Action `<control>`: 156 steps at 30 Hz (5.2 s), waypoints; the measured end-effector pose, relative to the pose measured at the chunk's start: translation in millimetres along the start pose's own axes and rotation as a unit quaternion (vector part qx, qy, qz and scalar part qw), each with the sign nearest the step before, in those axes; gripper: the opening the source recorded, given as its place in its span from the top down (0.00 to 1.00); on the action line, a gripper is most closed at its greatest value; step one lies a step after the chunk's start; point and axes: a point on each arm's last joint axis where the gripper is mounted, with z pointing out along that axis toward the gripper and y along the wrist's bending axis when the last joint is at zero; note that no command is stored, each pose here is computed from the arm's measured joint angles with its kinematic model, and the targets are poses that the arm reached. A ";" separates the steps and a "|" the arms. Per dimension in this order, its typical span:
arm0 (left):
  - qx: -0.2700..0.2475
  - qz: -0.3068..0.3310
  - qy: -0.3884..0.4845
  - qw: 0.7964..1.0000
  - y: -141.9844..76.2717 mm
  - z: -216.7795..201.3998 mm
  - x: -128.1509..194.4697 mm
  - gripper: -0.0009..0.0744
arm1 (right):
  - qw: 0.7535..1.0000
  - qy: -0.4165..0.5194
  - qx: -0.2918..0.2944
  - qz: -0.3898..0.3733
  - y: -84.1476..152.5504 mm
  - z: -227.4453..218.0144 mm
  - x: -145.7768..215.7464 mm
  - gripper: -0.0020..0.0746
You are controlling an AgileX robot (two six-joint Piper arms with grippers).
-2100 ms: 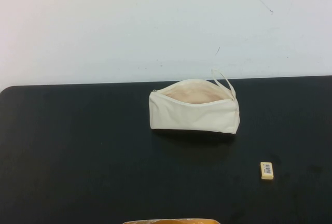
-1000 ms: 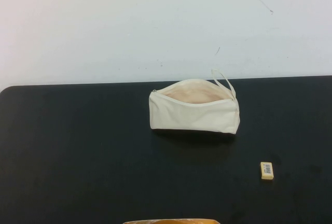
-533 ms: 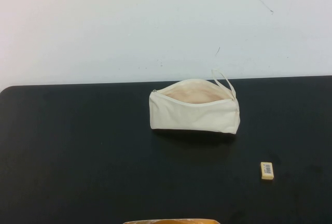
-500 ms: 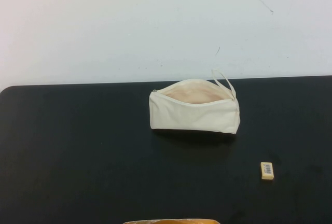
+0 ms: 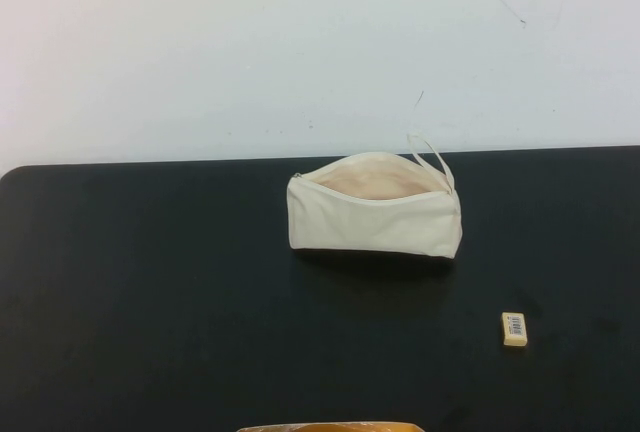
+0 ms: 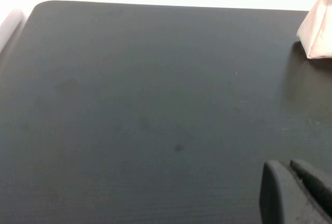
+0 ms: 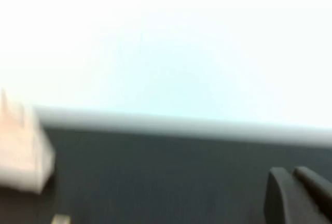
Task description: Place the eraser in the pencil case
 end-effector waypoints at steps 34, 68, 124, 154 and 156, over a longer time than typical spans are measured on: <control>0.000 -0.009 0.000 1.000 0.0 0.0 0.0 0.99 | 0.858 0.474 -0.193 -0.051 106.0 210.6 80.1 0.49; 0.000 -0.011 0.000 1.000 0.0 0.0 0.0 0.99 | 0.826 0.538 -0.138 -0.091 185.8 290.6 132.2 0.74; 0.000 -0.025 0.000 1.000 0.0 0.0 0.0 0.99 | 0.790 0.558 -0.193 -0.168 148.5 343.6 123.3 0.43; 0.000 -0.025 0.000 1.000 0.0 0.0 0.0 0.99 | 0.897 0.302 -0.301 -0.113 169.7 316.5 -91.6 0.70; 0.000 -0.025 0.000 1.000 0.0 0.0 0.0 0.99 | 0.900 0.265 -0.328 -0.109 185.7 315.2 -97.5 0.70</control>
